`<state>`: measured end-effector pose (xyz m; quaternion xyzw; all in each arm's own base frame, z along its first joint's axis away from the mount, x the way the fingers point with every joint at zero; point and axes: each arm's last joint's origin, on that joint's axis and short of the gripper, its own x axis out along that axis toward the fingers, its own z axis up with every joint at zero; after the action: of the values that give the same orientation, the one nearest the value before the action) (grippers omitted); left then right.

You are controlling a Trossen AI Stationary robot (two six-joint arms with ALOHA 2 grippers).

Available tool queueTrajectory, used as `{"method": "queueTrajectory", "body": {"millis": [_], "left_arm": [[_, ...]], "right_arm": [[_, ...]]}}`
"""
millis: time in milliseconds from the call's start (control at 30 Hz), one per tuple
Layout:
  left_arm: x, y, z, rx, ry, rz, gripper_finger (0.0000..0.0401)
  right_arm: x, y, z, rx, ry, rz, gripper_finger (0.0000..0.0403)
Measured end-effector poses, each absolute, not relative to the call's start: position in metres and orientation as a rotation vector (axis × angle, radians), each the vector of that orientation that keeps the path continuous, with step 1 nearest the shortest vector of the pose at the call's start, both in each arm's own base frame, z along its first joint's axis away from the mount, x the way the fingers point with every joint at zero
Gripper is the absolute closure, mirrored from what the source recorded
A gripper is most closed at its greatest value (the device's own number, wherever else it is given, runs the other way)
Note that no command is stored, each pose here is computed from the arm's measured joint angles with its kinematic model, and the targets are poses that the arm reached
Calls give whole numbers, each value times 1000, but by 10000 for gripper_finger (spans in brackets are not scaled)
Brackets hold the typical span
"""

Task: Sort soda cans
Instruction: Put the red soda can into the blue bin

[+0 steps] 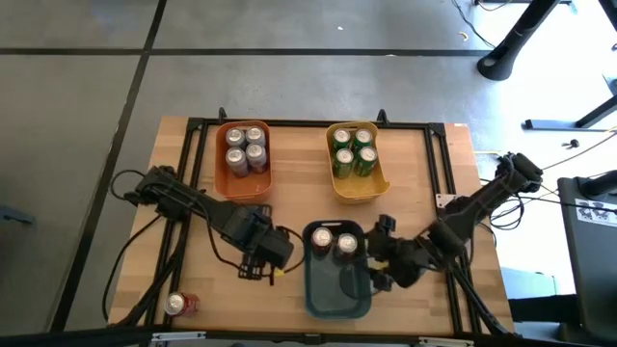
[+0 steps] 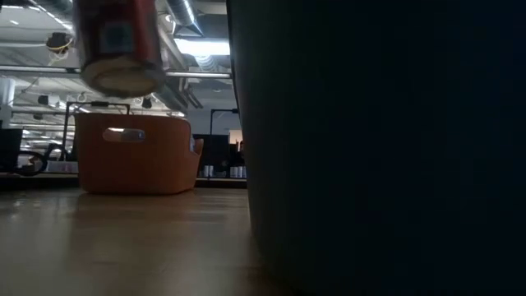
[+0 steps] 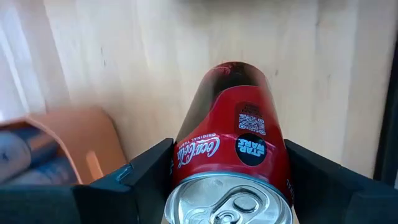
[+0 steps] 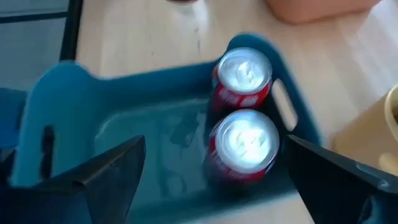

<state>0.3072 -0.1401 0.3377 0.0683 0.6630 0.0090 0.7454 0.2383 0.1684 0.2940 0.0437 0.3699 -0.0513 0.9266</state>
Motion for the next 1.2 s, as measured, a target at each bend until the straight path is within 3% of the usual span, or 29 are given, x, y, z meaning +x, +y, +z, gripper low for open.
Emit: {"method": "queueTrajectory", "body": {"millis": [467,767,1200], "left_arm": [[354,-161,343,208,1352,-52,150],[370,-156,347,222,1238,-62,150],[407,-157,299,322,1278,-103,150]], "right_arm": [[194,206,282,258,864,-145,26],[196,219,266,262,861,-199,26],[203,225,256,245,847,-220,26]]}}
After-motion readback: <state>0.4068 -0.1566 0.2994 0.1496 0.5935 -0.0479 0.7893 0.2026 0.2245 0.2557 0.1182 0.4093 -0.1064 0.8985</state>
